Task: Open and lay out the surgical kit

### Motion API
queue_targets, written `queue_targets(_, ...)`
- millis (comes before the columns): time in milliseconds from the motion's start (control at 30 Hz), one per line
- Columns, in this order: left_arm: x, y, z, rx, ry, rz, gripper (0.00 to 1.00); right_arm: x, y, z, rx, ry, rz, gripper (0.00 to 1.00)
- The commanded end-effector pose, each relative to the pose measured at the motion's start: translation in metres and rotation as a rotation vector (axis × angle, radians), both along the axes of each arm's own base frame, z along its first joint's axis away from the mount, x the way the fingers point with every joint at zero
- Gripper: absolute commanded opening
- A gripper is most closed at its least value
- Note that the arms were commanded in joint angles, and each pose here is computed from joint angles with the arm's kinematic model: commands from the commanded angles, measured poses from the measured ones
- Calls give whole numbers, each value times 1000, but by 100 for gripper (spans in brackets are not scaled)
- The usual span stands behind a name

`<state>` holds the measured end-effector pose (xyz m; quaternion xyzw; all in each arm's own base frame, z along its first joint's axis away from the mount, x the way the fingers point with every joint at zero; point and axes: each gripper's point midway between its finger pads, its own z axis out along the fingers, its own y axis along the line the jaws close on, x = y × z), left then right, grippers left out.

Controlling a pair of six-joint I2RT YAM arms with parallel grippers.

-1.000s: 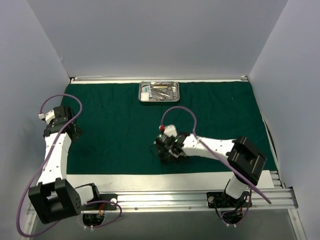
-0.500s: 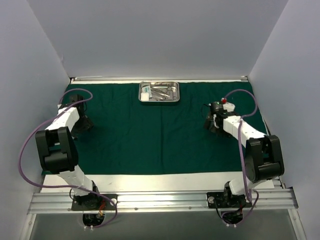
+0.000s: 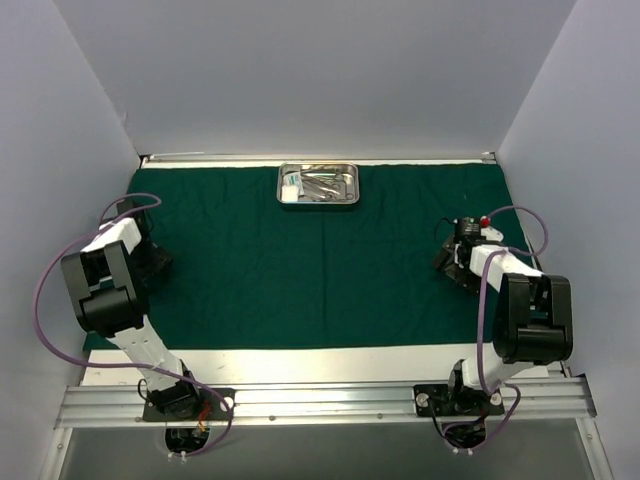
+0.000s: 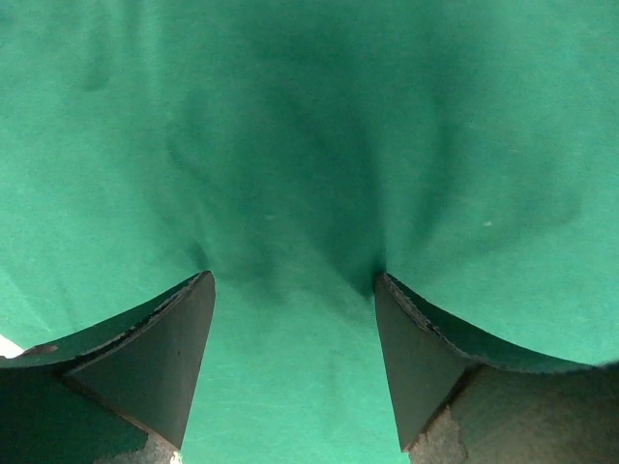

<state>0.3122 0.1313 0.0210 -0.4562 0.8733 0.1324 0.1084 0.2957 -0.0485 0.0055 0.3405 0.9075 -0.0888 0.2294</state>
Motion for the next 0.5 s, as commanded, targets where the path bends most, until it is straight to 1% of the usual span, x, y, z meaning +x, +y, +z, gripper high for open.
queue_targets(0, -26, 11, -3, -11, 34, 77, 76, -38, -12, -11, 52, 78, -102, 94)
queue_targets(167, -45, 22, -8, -37, 33, 174, 74, -51, -28, -3, 100, 46, -214, 94)
queue_targets(267, -38, 24, -1, -49, -12, 192, 74, -45, -39, 9, 86, 5, -221, 94)
queue_targets(300, -35, 23, 3, -48, -23, 188, 74, -39, -43, 16, 70, -10, -208, 94)
queue_targets(367, -24, 18, 16, -47, -71, 164, 74, -14, -43, 36, 67, -79, -170, 94)
queue_targets(433, -5, 11, 31, -41, -136, 123, 75, 16, -43, 57, 61, -152, -116, 94)
queue_targets(467, 10, 0, 41, -29, -177, 72, 76, 29, -36, 63, 59, -173, -81, 94)
